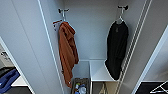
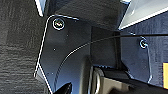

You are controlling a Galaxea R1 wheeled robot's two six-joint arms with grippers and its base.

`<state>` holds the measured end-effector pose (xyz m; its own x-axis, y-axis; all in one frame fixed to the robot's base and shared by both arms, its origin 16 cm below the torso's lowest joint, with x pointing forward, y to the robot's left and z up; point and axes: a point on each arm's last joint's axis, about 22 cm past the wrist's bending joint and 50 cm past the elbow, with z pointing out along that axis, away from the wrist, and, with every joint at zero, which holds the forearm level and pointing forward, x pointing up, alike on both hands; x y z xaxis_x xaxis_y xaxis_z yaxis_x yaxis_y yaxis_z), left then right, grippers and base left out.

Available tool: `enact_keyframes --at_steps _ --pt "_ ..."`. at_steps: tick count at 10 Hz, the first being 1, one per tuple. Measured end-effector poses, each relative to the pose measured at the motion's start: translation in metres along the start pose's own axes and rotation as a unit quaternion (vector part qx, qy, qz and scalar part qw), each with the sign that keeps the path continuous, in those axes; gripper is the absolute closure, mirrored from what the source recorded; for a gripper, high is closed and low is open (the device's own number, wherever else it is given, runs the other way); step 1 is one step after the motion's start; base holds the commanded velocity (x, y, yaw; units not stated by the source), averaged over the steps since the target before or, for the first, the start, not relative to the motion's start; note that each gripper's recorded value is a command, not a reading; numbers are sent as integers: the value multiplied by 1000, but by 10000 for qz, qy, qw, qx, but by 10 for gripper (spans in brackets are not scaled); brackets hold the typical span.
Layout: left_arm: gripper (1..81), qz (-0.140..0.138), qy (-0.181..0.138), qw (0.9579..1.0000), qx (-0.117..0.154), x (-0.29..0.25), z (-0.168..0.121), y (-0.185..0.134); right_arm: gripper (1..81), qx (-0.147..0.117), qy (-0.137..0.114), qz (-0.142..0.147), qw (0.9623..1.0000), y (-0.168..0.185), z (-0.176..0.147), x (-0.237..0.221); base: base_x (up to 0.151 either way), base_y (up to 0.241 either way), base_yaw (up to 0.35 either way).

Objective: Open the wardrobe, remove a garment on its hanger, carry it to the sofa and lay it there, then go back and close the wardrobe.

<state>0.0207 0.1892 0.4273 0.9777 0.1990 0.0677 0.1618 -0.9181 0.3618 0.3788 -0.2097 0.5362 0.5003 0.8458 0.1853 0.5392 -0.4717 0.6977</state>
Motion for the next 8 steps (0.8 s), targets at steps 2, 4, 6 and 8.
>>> enact_keyframes --at_steps 2,4,6,8 --pt "10 6 2 10000 -4 0 0 0 10 -111 -408 452 9981 13 11 -47 0 0 0" --pt "10 52 4 10000 -11 0 0 1 10 -415 -925 548 9933 50 26 -109 0 0 0" --pt "10 58 19 10000 -14 1 0 1 10 -155 -956 630 9933 39 25 -123 0 0 0" --pt "10 93 25 10000 -13 1 0 1 10 1248 -413 1045 9858 -41 4 -83 0 0 0"
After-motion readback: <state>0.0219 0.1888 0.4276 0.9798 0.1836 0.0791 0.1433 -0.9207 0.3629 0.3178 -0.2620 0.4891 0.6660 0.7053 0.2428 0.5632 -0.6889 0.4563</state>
